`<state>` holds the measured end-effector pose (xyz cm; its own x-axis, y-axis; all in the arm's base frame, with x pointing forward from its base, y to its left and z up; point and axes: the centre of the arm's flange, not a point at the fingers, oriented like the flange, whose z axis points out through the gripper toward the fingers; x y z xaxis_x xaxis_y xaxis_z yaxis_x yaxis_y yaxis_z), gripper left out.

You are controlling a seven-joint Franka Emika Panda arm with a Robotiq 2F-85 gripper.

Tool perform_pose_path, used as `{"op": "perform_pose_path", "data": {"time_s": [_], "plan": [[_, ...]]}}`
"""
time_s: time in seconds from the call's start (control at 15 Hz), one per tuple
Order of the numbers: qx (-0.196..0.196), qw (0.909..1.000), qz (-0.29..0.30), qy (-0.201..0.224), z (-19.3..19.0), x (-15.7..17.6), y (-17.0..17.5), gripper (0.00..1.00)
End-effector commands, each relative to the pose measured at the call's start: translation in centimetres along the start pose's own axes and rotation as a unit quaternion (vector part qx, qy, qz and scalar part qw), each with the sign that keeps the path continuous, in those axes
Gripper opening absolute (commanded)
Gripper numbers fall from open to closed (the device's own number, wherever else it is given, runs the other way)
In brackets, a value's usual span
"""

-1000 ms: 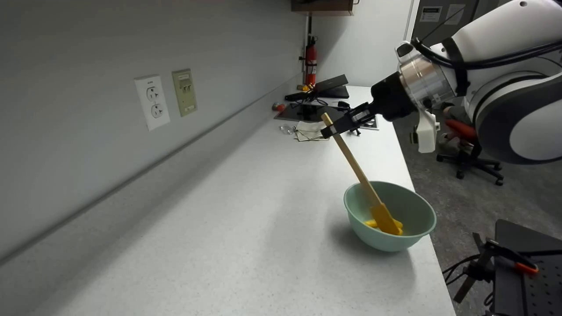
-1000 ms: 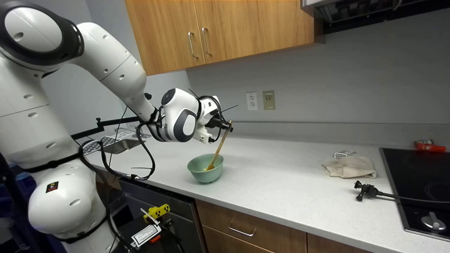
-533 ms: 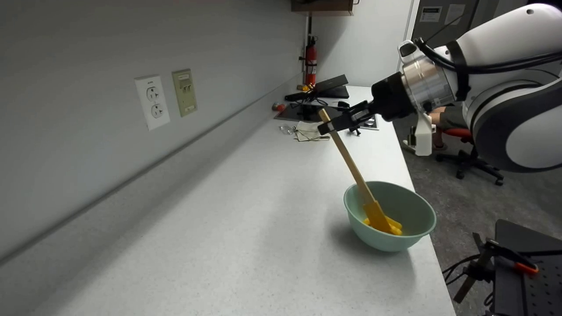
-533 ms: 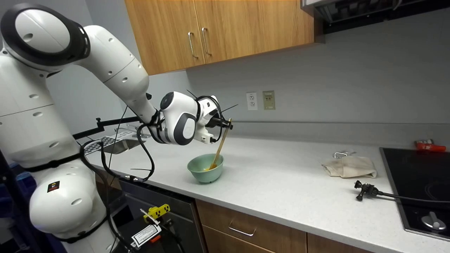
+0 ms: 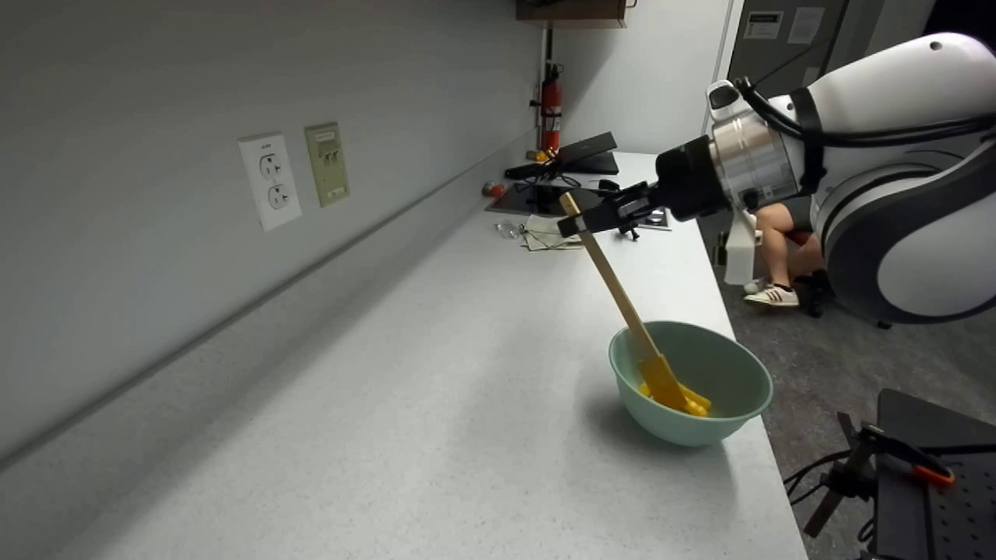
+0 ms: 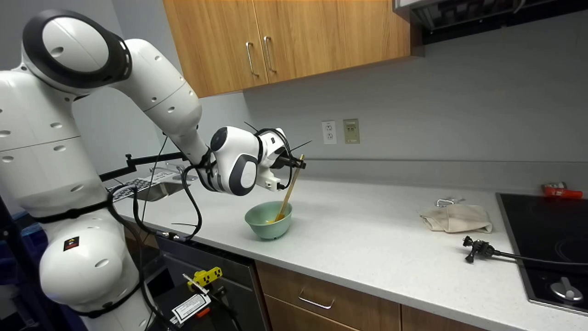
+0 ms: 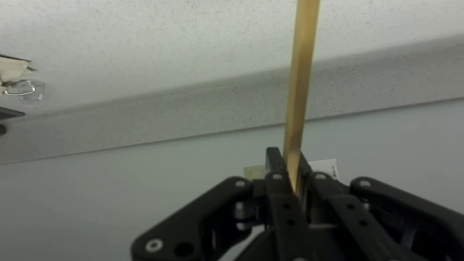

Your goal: Use the spatula to stir the contents in the green bowl

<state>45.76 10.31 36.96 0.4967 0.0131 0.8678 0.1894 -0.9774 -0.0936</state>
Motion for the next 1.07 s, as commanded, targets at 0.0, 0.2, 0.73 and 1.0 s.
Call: {"op": "perform_pose_path", "data": {"time_s": [0.0,0.2,0.73,1.0], "plan": [[0.007,0.9996,0.007,0.026,1.5,-0.5,-0.7,0.02],[0.007,0.9996,0.019,0.02,1.7,-0.4,-0.6,0.02],[-0.035,0.9934,0.045,-0.099,3.5,0.9,1.8,0.02],[-0.039,0.9904,0.069,-0.113,4.2,0.4,1.6,0.02]]}}
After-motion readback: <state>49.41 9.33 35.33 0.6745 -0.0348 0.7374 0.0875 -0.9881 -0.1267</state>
